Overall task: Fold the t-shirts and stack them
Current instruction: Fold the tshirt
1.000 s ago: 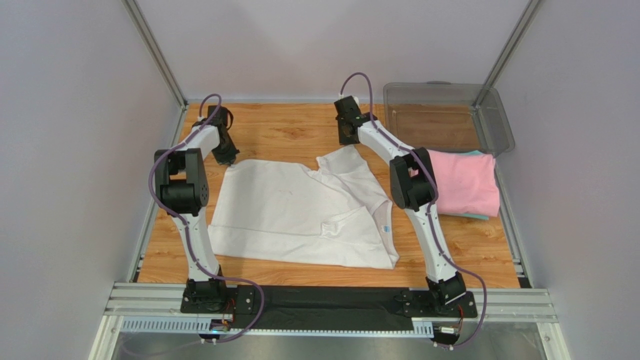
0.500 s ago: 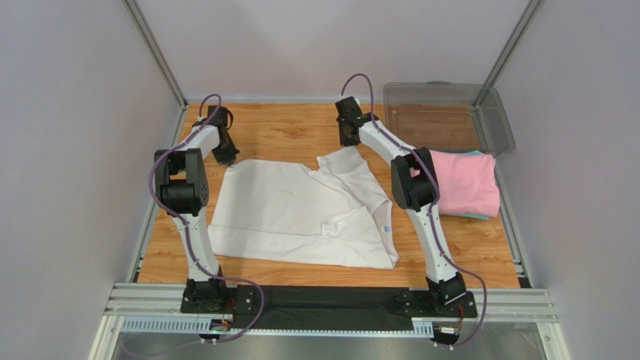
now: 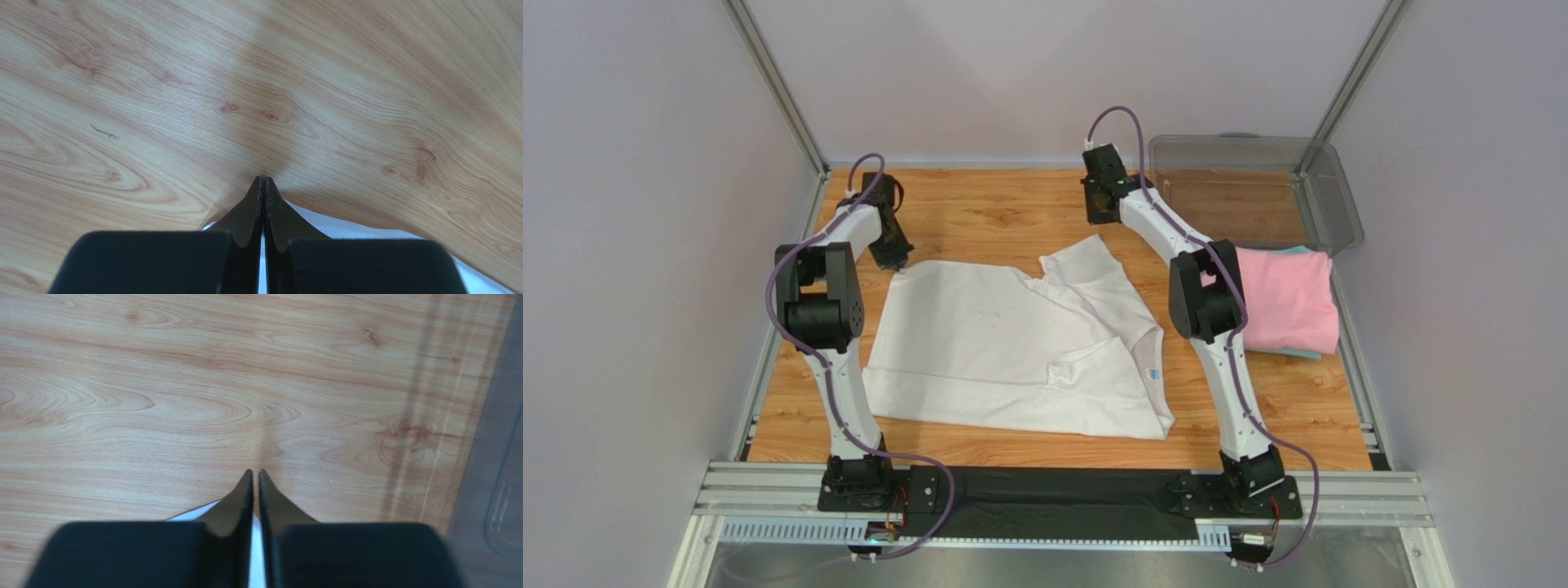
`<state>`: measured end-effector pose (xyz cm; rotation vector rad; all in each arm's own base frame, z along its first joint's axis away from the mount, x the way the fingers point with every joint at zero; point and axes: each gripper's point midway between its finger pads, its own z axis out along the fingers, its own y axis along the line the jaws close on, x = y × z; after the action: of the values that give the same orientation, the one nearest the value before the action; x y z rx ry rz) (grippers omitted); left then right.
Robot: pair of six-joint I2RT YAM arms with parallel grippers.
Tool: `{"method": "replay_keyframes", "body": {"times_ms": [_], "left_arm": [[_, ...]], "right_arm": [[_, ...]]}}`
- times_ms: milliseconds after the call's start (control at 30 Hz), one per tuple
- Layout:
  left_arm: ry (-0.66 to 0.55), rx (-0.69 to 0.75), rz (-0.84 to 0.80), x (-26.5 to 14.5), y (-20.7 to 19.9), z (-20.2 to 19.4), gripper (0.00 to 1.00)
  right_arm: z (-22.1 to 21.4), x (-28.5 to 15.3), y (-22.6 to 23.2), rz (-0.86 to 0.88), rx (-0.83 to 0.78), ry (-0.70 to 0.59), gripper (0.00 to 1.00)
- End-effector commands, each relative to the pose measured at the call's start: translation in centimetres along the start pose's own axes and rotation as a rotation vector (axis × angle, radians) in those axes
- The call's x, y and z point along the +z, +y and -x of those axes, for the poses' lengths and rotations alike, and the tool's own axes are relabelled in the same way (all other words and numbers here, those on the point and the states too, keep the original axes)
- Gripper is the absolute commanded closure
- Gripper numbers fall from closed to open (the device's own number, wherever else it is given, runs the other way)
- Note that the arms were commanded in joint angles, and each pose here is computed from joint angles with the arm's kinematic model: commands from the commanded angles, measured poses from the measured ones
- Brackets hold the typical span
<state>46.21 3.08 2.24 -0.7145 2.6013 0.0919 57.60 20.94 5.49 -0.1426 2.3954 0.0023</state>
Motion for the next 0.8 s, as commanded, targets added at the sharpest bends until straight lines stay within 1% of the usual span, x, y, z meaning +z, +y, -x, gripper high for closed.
{"method": "replay_keyframes", "body": {"times_ms": [0, 33, 67, 133, 200, 333, 400, 433, 467, 533, 600, 700, 767], "left_arm": [[-0.032, 0.012, 0.005, -1.3, 0.4, 0.9, 1.00], [-0.029, 0.009, 0.005, -1.2, 0.4, 0.8, 1.00], [-0.026, 0.010, 0.003, -1.2, 0.4, 0.7, 1.00], [-0.026, 0.009, -0.003, -1.2, 0.2, 0.8, 1.00], [-0.024, 0.009, -0.002, -1.1, 0.2, 0.7, 1.00], [-0.024, 0.005, -0.004, -1.1, 0.2, 0.7, 1.00], [-0.022, 0.005, -0.004, -1.1, 0.3, 0.7, 1.00], [-0.022, 0.007, -0.005, -1.1, 0.2, 0.7, 1.00], [-0.022, 0.005, -0.004, -1.1, 0.3, 0.7, 1.00], [-0.022, 0.004, -0.004, -1.0, 0.3, 0.7, 1.00], [-0.022, 0.004, -0.005, -1.1, 0.2, 0.7, 1.00], [-0.020, 0.005, -0.006, -1.0, 0.2, 0.7, 1.00], [-0.020, 0.005, -0.006, -1.0, 0.2, 0.6, 1.00]], "right_arm": [[2.4, -2.7, 1.4, 0.142, -0.013, -0.046, 0.85], [2.1, -2.8, 1.8, 0.168, -0.015, -0.037, 0.76], [1.3, -2.7, 2.1, 0.184, -0.018, -0.016, 0.70], [0.4, -2.4, 2.1, 0.189, -0.022, 0.008, 0.71], [-0.8, -2.1, 2.2, 0.195, -0.026, 0.040, 0.59], [-2.3, -1.4, 2.0, 0.191, -0.029, 0.077, 0.58], [-2.9, -1.5, 2.8, 0.233, -0.028, 0.099, 0.58], [-3.1, -1.4, 2.9, 0.237, -0.025, 0.106, 0.61], [-3.5, -1.3, 2.9, 0.234, -0.025, 0.115, 0.77], [-3.8, -1.2, 2.5, 0.212, -0.020, 0.123, 0.93], [-3.9, -1.3, 2.3, 0.202, -0.017, 0.124, 0.99], [-3.2, -1.6, 1.7, 0.167, -0.014, 0.104, 1.00], [-1.7, -1.8, 1.3, 0.145, -0.029, 0.055, 1.00]]}}
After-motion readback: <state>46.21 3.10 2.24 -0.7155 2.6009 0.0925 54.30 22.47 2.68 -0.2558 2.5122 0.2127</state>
